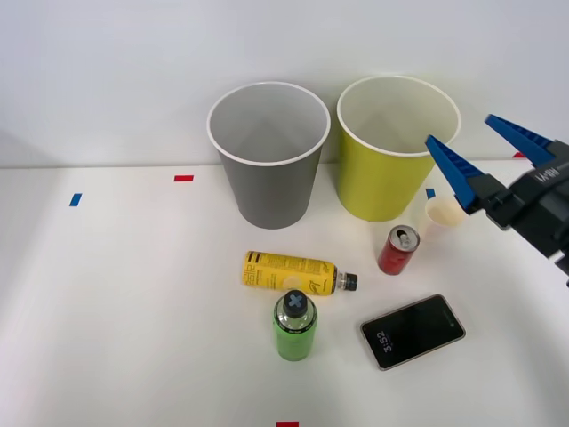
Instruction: Put cans in the gray bin, plastic bottles in the light green bin
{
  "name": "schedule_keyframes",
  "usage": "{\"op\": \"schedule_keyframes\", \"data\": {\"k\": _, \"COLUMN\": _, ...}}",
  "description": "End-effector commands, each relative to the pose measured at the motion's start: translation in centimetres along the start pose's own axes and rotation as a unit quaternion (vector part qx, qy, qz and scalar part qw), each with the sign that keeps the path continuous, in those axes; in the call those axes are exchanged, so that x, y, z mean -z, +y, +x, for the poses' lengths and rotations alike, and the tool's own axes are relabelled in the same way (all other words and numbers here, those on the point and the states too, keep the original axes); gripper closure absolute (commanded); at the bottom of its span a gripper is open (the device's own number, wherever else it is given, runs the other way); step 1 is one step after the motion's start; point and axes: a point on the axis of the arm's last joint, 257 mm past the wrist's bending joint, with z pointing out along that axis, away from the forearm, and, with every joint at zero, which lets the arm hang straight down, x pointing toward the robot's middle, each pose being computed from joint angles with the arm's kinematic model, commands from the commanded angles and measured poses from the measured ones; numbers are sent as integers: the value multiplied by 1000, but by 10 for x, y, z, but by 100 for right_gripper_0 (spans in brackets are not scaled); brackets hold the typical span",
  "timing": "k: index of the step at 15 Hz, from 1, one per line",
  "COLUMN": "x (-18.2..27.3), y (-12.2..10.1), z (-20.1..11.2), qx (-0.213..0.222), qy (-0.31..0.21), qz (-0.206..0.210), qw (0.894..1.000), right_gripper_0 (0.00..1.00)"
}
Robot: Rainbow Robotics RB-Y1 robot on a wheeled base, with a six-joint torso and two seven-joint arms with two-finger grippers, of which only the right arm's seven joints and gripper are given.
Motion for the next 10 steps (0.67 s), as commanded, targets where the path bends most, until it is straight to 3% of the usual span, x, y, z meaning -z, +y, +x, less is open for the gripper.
{"op": "schedule_keyframes", "data": {"k": 1, "x": 44, "y": -33, "z": 11, "qx": -25, "qy": -27, "qz": 100, "qw": 994, "right_gripper_0": 0}}
{"op": "schedule_keyframes", "data": {"k": 4, "x": 75, "y": -63, "z": 23, "qx": -63, "qy": -51, "qz": 182, "qw": 980, "right_gripper_0": 0}}
{"op": "schedule_keyframes", "data": {"k": 6, "x": 85, "y": -79, "z": 31, "qx": -70, "qy": -59, "qz": 214, "qw": 972, "right_gripper_0": 0}}
{"op": "schedule_keyframes", "data": {"k": 10, "x": 110, "y": -113, "z": 53, "qx": -36, "qy": -61, "qz": 289, "qw": 955, "right_gripper_0": 0}}
